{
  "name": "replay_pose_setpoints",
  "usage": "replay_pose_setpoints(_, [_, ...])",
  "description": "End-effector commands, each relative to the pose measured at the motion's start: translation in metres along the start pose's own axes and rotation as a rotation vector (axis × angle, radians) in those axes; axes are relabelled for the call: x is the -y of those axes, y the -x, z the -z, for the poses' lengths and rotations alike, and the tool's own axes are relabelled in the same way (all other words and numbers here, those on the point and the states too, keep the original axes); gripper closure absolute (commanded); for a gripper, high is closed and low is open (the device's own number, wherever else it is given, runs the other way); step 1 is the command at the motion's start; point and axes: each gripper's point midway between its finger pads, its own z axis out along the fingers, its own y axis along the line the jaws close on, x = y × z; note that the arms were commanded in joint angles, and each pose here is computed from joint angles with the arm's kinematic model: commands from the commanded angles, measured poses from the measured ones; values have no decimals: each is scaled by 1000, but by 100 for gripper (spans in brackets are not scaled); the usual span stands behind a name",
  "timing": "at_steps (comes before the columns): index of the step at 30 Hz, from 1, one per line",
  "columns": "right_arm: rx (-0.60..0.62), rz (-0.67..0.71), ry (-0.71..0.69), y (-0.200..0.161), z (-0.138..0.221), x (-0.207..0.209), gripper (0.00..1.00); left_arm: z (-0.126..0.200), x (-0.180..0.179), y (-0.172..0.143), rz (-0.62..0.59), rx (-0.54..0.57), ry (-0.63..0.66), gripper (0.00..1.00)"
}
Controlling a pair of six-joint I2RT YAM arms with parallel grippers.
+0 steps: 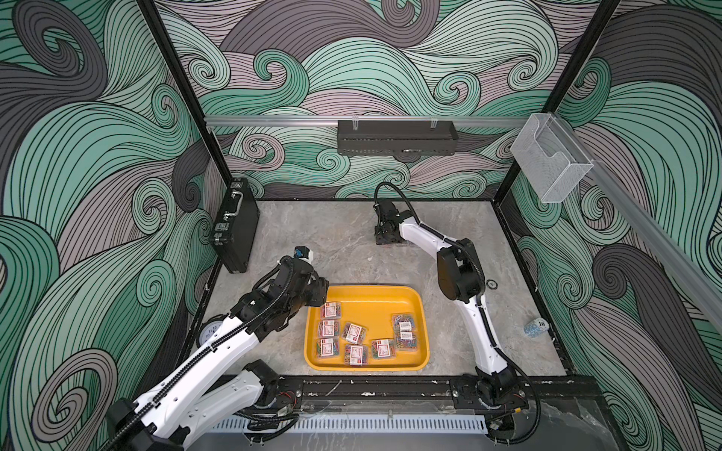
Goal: Take the paper clips out of the storage box
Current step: Place the boxed paper clips at the center of the board.
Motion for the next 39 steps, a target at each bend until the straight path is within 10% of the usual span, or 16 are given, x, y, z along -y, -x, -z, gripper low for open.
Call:
replay_pose_setpoints(1, [4,-17,-6,6,0,3,44,3,-8,-4,4,-11,29,41])
replay_pose_setpoints(39, [5,30,-52,10,0,13,39,6,-7,-2,-11,-7,25,40])
